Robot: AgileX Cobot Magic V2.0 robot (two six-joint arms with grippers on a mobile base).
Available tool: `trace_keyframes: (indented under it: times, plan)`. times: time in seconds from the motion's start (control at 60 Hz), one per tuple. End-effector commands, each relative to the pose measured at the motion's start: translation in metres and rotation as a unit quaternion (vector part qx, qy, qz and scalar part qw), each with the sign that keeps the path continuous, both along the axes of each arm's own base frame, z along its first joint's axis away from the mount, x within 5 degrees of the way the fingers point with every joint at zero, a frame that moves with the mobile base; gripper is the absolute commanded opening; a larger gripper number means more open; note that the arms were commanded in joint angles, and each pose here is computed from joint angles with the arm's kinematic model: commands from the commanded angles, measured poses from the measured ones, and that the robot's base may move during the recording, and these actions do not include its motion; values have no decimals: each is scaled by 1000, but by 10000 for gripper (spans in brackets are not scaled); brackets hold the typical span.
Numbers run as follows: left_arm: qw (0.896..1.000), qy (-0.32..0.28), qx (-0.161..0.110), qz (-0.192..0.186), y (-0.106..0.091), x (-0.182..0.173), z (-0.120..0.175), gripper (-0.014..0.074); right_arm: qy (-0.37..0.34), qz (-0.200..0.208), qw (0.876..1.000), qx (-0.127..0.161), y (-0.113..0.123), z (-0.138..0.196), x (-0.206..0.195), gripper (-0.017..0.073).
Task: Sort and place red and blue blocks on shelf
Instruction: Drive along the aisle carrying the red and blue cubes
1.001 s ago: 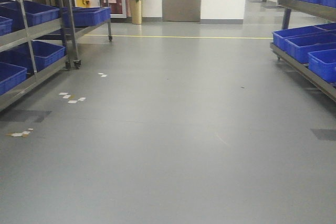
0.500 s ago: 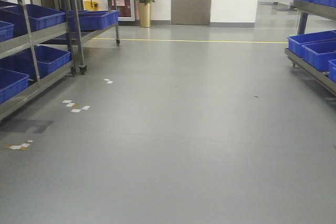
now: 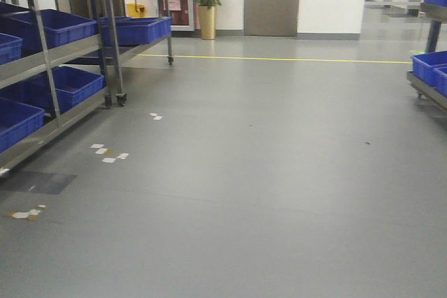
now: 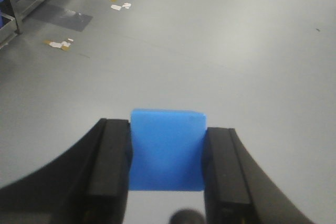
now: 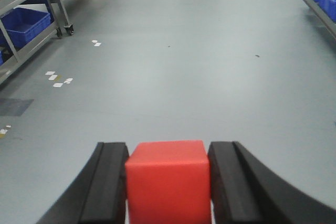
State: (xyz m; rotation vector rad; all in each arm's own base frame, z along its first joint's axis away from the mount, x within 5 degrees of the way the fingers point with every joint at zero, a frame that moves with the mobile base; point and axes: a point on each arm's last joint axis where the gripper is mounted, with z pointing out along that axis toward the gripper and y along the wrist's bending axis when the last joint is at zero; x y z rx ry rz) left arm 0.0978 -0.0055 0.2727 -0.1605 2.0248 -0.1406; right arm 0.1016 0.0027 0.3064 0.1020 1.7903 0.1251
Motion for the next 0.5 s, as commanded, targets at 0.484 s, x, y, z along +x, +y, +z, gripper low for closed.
trace_keyframes:
  times: [0.484]
  plan:
    - [999,-49,-6,-10,-2,4,16,122,-59,-8,998,-7,-2,18,1,55]
